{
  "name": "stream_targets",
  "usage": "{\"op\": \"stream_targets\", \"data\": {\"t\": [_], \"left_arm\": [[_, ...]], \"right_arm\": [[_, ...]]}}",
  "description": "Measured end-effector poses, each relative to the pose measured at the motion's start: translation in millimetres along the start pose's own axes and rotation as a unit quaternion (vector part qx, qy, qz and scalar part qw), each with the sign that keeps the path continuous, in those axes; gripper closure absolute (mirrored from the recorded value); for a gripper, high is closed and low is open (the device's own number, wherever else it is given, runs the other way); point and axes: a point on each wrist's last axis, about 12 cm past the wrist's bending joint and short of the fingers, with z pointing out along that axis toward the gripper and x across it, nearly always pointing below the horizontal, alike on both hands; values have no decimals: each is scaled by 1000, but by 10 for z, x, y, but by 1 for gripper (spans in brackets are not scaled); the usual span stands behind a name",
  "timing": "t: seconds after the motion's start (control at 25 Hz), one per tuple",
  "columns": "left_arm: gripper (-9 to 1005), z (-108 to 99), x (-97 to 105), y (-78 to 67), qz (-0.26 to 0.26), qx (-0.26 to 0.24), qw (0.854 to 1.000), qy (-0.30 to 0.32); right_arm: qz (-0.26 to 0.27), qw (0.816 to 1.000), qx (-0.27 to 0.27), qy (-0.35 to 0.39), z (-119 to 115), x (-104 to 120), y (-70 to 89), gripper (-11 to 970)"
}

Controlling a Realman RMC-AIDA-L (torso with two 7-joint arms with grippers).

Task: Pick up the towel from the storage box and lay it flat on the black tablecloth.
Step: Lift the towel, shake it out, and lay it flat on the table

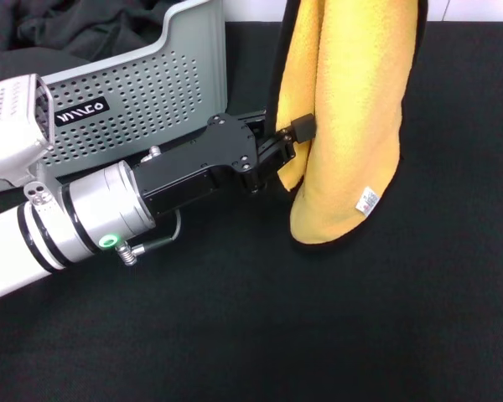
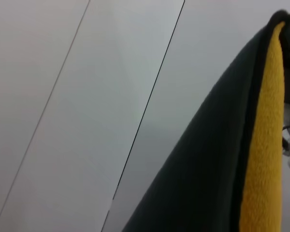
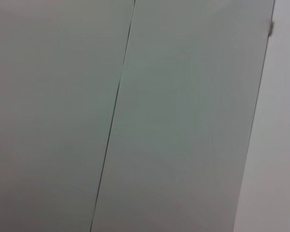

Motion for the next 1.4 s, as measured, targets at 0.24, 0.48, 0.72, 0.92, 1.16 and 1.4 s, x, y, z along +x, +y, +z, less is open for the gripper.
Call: {"op": "stream_targets", "data": {"t": [0.24,0.48,0.72,0.92,1.16,1.4], "left_arm": [[843,-33,26,4,7,-6,1000,1],[842,-70,36,15,11,-17,1000,-3],[843,-96,49,23,22,-24,999,-5],[845,-115,76,21,25,-28,999,-2],[846,-120,122,13,23,-29,999,5],[847,-116,134,8,20,-28,999,4]], "right_arm": [[-7,1000,15,5,-58,-41,-20,944],[-8,1000,26,7,-131,-52,-12,942],[-20,999,34,21,-201,-82,35,940],[-19,999,37,22,-212,-87,43,938],[-20,998,47,19,-252,-102,24,937],[-16,998,51,16,-273,-133,16,935]]}}
